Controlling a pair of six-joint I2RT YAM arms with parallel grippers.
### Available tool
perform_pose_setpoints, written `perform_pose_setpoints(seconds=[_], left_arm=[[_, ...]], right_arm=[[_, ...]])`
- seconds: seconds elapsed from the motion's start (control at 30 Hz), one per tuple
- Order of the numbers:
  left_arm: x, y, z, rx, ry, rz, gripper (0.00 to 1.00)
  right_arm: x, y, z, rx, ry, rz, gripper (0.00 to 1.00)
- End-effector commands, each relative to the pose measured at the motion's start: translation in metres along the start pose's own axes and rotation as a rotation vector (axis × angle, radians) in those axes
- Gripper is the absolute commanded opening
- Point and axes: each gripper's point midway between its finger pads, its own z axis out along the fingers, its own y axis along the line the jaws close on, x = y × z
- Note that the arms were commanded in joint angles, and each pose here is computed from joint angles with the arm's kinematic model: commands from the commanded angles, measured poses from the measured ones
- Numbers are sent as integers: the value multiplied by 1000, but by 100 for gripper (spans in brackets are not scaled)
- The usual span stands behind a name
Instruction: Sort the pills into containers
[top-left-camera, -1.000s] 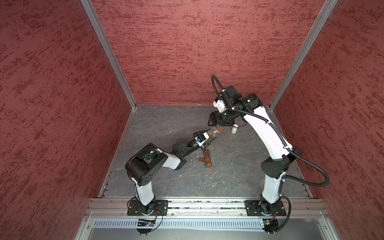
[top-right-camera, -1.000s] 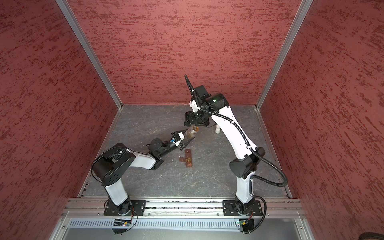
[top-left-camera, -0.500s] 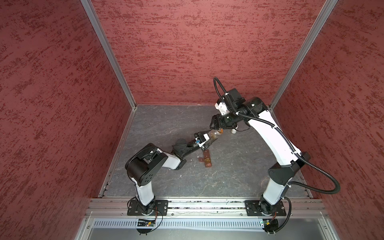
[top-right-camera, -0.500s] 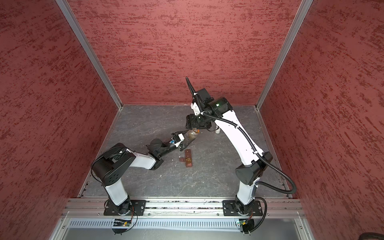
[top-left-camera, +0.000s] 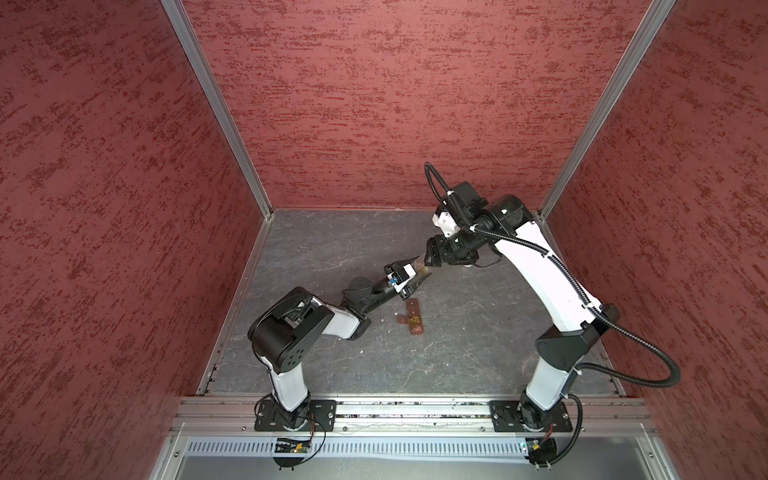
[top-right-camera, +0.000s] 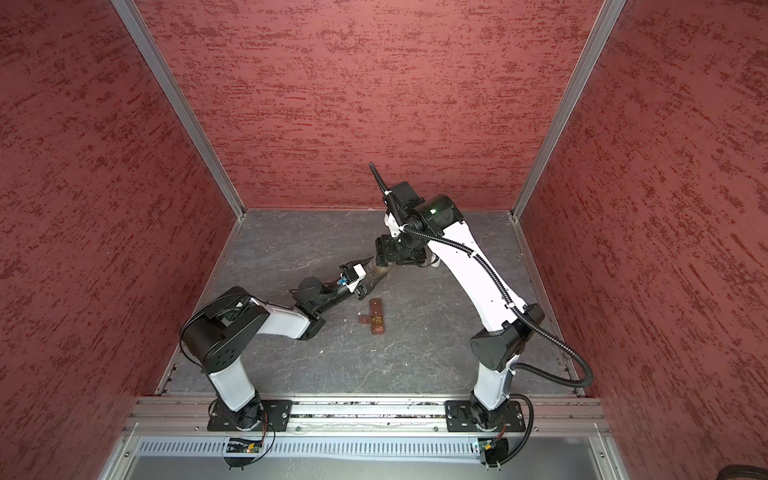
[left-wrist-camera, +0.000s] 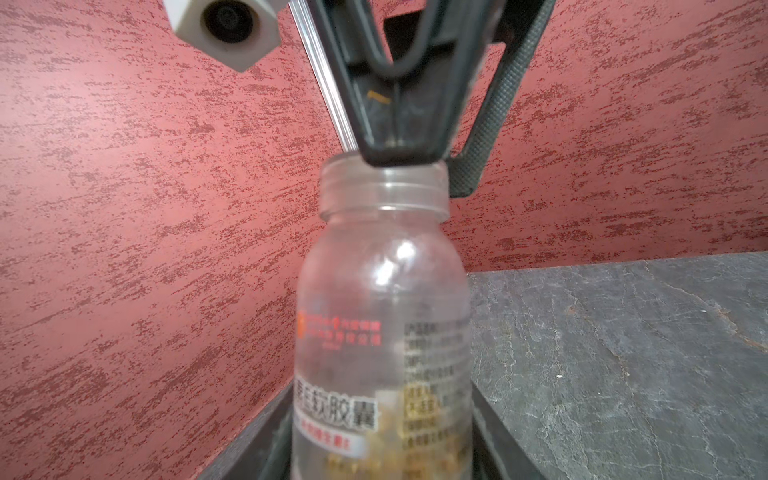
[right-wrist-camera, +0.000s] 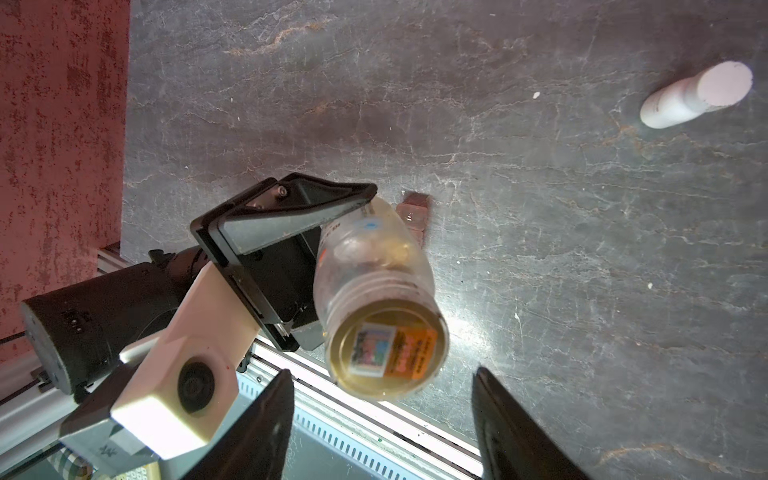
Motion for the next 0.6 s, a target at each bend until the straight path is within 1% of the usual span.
perform_pose_setpoints(seconds=[0.0, 0.13, 0.23, 0.57], left_arm=[[-10, 4, -2, -21, -21, -5, 0], [-11, 3, -1, -18, -24, -7, 0], [-11, 2, -1, -16, -24, -6, 0], [-11, 2, -1, -15, -25, -7, 0]], right_arm=[[-7, -2, -4, 8, -22, -1, 69], [-15, -4, -2, -2, -34, 14, 68], [-18, -2, 0, -17, -30, 17, 62], [-22, 1, 4, -40, -31, 17, 54]])
